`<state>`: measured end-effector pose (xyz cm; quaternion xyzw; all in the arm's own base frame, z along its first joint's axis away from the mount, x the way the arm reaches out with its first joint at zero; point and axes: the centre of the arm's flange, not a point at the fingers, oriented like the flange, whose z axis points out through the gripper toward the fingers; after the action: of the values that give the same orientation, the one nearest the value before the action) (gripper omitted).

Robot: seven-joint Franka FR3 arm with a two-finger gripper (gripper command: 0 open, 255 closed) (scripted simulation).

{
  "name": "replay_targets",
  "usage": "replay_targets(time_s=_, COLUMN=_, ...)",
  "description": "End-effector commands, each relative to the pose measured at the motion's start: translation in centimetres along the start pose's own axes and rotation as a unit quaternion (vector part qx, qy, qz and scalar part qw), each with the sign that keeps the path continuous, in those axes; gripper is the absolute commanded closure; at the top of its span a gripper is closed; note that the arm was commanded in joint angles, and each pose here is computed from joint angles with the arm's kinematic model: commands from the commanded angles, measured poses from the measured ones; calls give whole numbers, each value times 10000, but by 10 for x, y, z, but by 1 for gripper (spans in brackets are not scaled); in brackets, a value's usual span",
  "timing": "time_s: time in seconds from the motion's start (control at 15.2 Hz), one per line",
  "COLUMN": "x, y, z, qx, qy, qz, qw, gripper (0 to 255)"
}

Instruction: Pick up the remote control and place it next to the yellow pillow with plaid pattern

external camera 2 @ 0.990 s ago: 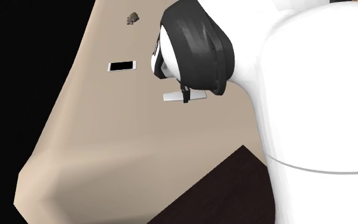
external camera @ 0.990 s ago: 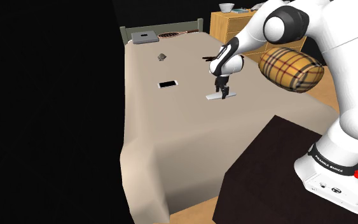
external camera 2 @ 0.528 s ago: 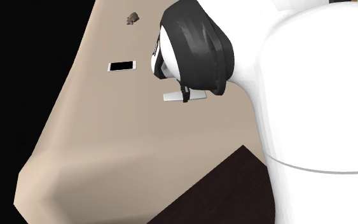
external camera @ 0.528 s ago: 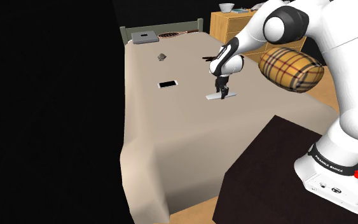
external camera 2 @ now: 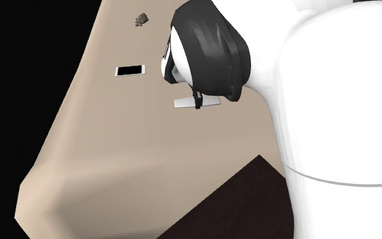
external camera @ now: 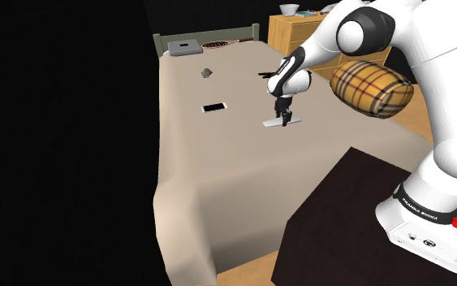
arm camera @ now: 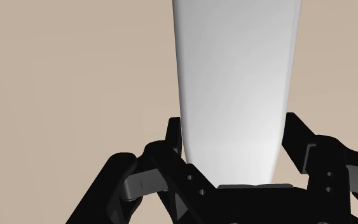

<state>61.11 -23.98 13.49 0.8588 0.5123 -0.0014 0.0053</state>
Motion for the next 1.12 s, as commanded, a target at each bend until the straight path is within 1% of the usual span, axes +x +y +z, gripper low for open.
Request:
replay_targets(time_s=0.0, x=0, y=0, z=-8, qx=-1, qy=0, qz=0, qw=10000, gripper=255)
replay_targets(time_s=1.06, x=-1, y=1, z=-92, qx=-1, qy=0, qz=0, qw=10000, gripper=255)
